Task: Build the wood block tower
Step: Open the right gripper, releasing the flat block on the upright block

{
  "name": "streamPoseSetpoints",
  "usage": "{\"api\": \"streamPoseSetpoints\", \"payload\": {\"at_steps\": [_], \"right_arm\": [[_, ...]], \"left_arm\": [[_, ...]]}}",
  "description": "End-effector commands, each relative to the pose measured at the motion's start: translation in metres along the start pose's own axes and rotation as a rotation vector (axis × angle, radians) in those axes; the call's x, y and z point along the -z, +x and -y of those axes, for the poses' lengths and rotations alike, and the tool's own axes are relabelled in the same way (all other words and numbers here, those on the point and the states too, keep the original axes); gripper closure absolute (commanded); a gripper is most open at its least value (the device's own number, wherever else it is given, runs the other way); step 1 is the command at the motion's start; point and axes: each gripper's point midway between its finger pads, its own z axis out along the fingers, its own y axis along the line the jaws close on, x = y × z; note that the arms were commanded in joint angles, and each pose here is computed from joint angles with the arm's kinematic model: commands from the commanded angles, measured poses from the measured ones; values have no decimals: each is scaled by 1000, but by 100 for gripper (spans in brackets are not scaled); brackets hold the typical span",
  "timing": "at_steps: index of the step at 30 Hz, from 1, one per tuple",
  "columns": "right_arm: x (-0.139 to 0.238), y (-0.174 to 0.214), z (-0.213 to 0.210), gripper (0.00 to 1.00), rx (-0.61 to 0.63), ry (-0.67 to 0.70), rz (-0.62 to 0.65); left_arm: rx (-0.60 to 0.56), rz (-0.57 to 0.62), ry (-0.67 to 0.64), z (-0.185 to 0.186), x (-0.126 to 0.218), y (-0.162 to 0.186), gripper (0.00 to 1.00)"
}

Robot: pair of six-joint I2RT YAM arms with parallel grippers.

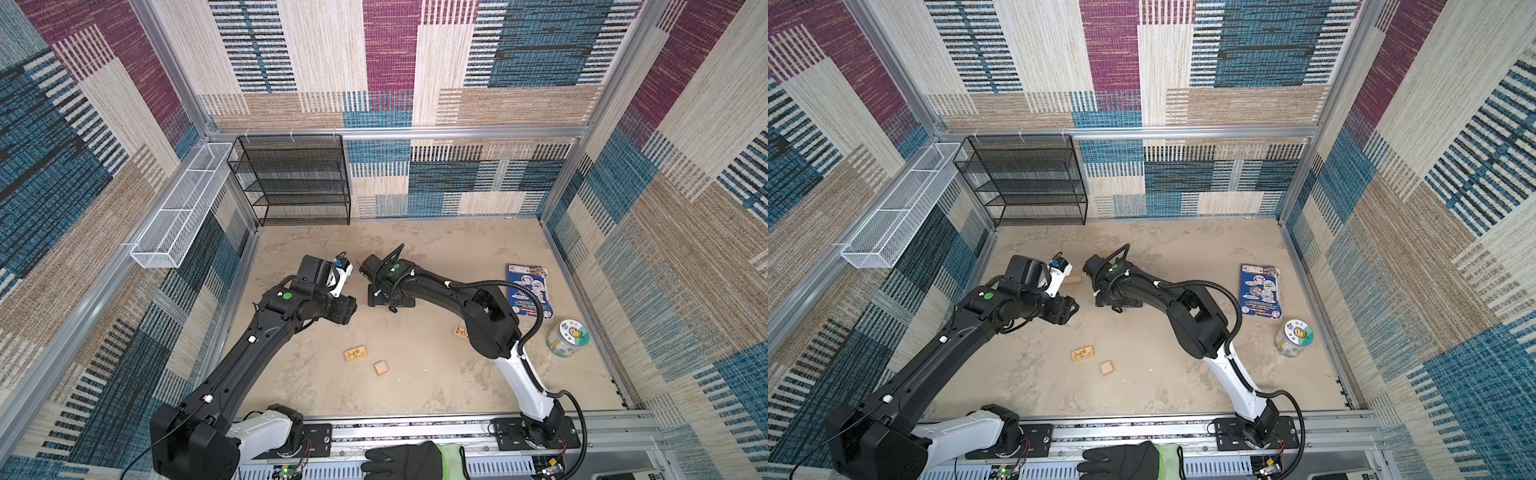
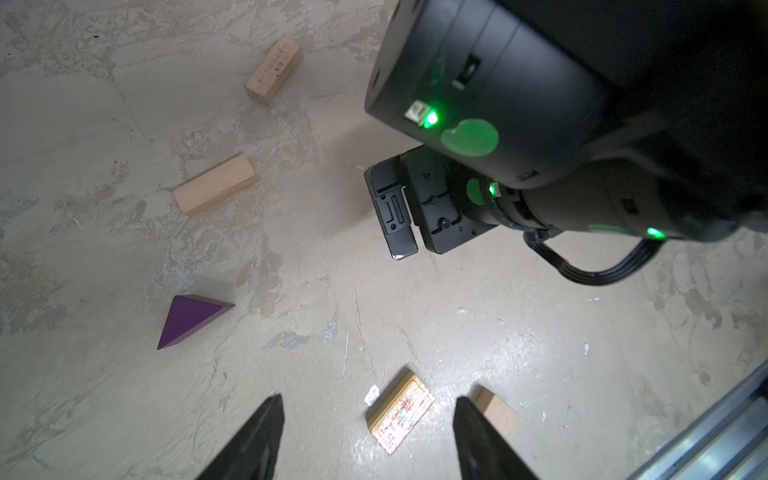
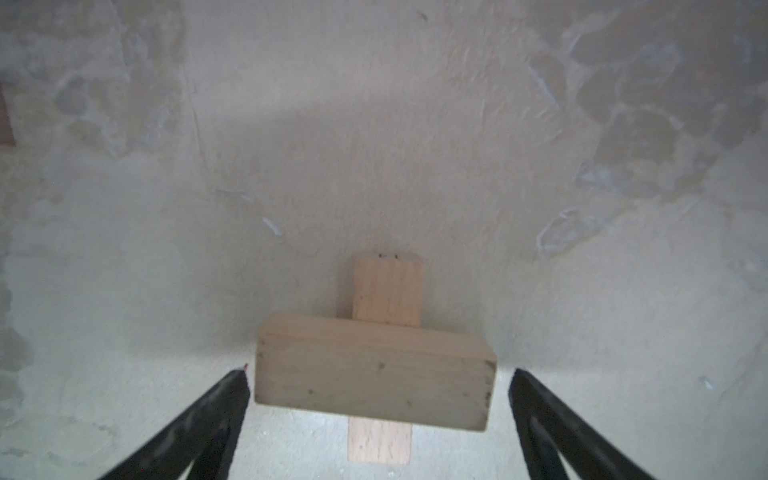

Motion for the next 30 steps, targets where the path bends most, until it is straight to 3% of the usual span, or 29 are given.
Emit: {"api": "streamPoseSetpoints", "payload": {"at_steps": [1, 21, 30], "right_arm": [[2, -8, -4, 0, 1, -13, 23], [-3, -7, 3, 1, -5, -5, 3], [-2, -6, 2, 9, -4, -16, -2]], "left_arm": [[-17, 1, -6, -1, 0, -1, 31], [-15, -8, 0, -1, -3, -1, 30], [-14, -12, 1, -1, -4, 0, 30]]}}
